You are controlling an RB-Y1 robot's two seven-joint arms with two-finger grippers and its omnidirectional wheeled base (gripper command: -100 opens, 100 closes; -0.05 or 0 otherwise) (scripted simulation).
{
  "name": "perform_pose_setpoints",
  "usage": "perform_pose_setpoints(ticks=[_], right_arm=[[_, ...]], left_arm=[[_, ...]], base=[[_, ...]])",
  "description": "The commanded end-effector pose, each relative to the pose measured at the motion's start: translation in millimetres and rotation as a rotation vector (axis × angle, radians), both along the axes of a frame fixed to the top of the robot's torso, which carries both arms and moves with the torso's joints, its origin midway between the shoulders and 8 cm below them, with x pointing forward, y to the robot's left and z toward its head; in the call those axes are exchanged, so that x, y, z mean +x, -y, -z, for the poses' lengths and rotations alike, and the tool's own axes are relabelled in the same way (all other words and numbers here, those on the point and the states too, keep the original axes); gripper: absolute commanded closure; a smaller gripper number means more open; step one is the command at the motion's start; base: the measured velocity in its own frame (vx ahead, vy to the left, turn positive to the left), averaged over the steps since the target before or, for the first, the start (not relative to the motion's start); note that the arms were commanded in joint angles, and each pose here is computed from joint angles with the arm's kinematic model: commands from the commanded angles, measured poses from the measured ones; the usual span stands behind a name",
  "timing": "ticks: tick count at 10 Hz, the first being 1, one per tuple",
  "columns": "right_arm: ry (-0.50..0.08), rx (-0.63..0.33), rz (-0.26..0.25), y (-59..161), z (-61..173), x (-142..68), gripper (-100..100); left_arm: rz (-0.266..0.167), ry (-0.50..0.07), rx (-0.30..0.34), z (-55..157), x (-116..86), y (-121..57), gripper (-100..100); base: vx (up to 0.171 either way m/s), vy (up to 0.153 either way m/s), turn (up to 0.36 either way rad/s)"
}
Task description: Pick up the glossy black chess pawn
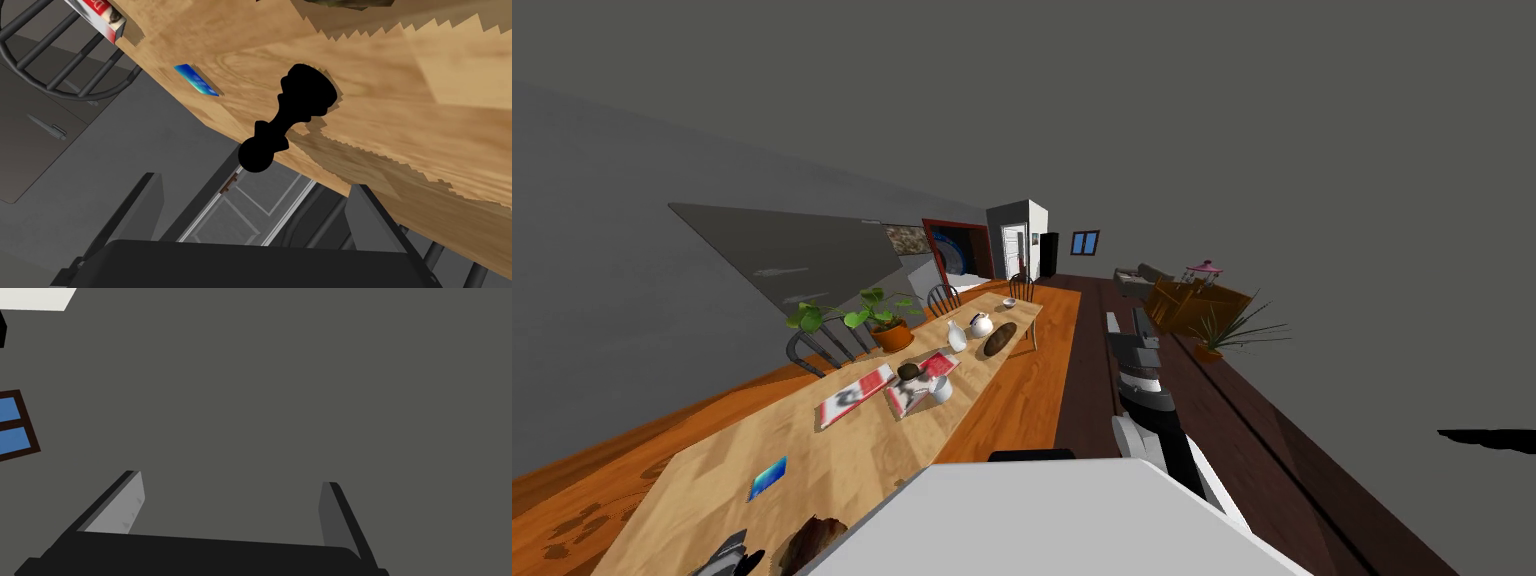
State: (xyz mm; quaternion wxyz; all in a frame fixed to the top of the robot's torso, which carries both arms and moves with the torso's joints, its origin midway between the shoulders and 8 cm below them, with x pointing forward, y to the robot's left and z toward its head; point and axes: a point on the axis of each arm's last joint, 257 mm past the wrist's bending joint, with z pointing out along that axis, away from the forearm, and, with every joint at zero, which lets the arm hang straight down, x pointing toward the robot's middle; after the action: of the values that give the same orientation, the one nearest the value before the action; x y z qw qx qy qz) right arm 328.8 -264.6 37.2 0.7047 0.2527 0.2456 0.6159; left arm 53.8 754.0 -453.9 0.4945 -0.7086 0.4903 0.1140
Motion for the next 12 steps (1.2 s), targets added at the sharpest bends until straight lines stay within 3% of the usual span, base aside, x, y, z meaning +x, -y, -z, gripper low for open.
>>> perform_pose_setpoints(ticks=[1, 4, 5, 6, 7, 9, 10, 12], right_arm=[[0.000, 0.000, 0.000, 0.0, 0.0, 0.0, 0], [0.000, 0.000, 0.000, 0.0, 0.0, 0.0, 0], [0.000, 0.000, 0.000, 0.0, 0.0, 0.0, 0], [0.000, 0.000, 0.000, 0.0, 0.0, 0.0, 0], [0.000, 0.000, 0.000, 0.0, 0.0, 0.0, 0], [0.000, 0.000, 0.000, 0.1, 0.1, 0.0, 0], [0.000, 0.000, 0.000, 0.1, 0.0, 0.0, 0], [0.000, 0.000, 0.000, 0.0, 0.0, 0.0, 0]], left_arm=[[-0.012, -0.005, -0.008, 3.8, -4.0, -1.0, -100], [-0.052, -0.025, -0.031, 11.9, -21.8, -1.8, -100], [-0.044, -0.022, -0.026, 10.2, -18.3, -1.4, -100], [-0.045, -0.022, -0.027, 10.5, -18.9, -1.4, 0], [-0.034, -0.025, -0.028, 17.9, -19.7, 9.2, -100], [-0.033, -0.025, -0.029, 19.1, -19.1, 11.5, -100], [-0.032, -0.026, -0.028, 19.1, -18.8, 12.0, 100], [-0.033, -0.027, -0.029, 19.6, -19.7, 12.2, 100]], base=[[0.019, -0.007, -0.041], [0.023, -0.009, -0.081], [0.012, -0.003, -0.016], [0.000, 0.000, 0.000], [0.065, 0.099, 0.072], [0.088, 0.112, 0.033], [0.009, 0.012, -0.003], [0.002, 0.004, -0.002]])
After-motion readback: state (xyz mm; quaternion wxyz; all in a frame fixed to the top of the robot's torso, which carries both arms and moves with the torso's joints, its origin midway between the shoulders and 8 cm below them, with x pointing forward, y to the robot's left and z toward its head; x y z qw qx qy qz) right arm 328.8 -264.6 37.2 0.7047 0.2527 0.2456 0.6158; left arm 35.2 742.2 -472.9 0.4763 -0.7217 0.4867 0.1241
